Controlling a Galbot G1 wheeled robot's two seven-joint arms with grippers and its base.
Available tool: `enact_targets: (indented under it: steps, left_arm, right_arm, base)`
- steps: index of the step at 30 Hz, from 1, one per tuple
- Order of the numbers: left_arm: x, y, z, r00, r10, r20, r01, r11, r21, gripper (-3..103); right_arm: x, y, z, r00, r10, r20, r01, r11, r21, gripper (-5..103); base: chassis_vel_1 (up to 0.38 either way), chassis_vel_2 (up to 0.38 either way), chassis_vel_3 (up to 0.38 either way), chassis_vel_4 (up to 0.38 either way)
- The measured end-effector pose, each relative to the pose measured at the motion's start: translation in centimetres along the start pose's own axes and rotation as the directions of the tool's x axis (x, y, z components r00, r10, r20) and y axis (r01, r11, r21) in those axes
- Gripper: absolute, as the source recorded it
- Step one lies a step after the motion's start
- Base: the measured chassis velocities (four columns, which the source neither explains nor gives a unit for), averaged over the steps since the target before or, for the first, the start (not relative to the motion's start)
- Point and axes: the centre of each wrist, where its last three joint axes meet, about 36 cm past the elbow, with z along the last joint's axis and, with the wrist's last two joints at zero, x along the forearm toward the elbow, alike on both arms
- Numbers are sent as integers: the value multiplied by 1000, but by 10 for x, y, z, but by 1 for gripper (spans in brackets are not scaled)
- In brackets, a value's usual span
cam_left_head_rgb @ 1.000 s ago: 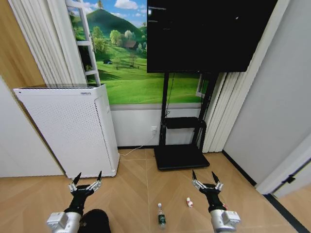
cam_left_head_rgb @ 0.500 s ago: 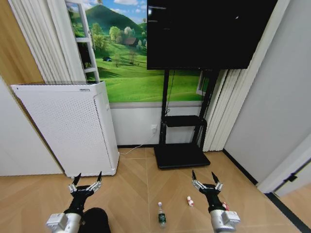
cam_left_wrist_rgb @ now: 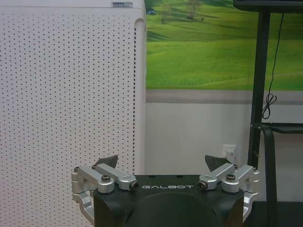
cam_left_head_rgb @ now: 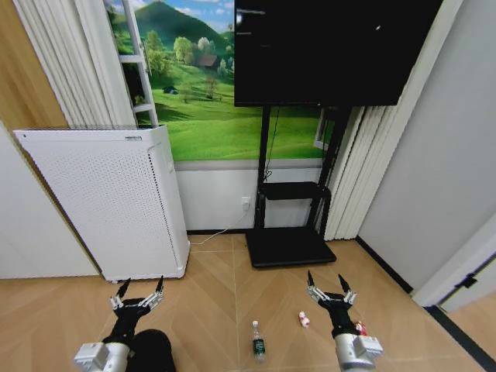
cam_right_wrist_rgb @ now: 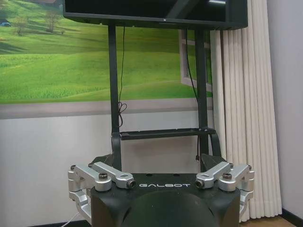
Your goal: Pick up the trash bin and place the garbage on the floor into it.
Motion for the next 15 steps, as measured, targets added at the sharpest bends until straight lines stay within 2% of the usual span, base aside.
enact_targets:
  steps: [15]
  left_arm:
    - [2,-1,2,1000,-14,-6,14,1000,20,100]
  right_arm:
    - [1,1,3,1000,3,-3,-3,1000,-4,100]
  base:
    - [0,0,0,0]
